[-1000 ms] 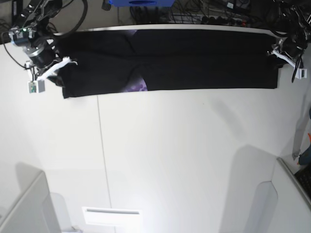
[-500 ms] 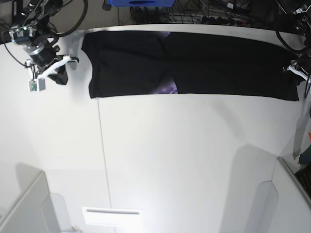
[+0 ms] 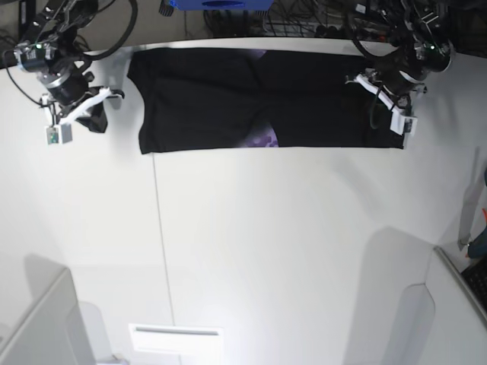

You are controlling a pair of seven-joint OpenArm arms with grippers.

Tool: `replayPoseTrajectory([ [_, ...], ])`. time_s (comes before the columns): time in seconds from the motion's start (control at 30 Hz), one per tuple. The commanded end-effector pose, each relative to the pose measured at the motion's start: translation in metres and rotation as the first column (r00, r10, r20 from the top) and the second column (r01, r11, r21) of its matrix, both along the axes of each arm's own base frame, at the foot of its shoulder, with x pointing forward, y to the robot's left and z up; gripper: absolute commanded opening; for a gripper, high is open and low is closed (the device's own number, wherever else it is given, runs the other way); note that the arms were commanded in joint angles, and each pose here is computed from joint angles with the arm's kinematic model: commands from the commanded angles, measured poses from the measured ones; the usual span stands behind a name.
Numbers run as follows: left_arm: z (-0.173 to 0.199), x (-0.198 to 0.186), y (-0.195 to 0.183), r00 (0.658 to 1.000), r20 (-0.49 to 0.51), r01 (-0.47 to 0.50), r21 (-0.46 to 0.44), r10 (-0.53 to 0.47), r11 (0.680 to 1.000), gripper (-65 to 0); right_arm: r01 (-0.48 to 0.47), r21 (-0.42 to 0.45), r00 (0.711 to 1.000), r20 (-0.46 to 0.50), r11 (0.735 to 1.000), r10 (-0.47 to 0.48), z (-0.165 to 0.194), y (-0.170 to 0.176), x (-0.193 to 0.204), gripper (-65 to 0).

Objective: Fold the T-shirt properly
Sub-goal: 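Grasp the shirt's side with the left gripper and fold it inward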

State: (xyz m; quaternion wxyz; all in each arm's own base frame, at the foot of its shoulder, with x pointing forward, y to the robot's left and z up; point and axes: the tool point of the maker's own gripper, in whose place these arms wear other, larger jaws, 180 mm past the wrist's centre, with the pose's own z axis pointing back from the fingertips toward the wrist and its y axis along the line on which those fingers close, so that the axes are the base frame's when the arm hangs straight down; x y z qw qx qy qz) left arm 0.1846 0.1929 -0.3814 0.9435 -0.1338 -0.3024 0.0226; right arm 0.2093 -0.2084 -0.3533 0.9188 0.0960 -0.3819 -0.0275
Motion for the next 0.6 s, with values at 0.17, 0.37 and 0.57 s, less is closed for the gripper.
replayPoseTrajectory([
  [0.17,0.005,0.015,-0.040,0.999,0.032,0.042,-0.084,-0.039,0.996,-65.0,0.000,-0.005,0.999,0.044,1.000,0.000,0.010,-0.001,0.006,-65.0],
  [0.37,0.007,0.023,-0.073,0.995,0.044,0.090,-0.139,-0.085,0.986,-65.0,0.000,-0.005,0.999,0.044,1.000,0.000,0.010,-0.001,0.006,-65.0],
  [0.57,0.008,0.024,-0.083,0.993,0.049,0.113,-0.152,-0.107,0.982,-65.0,0.000,-0.005,0.999,0.044,1.000,0.000,0.010,-0.001,0.006,-65.0],
])
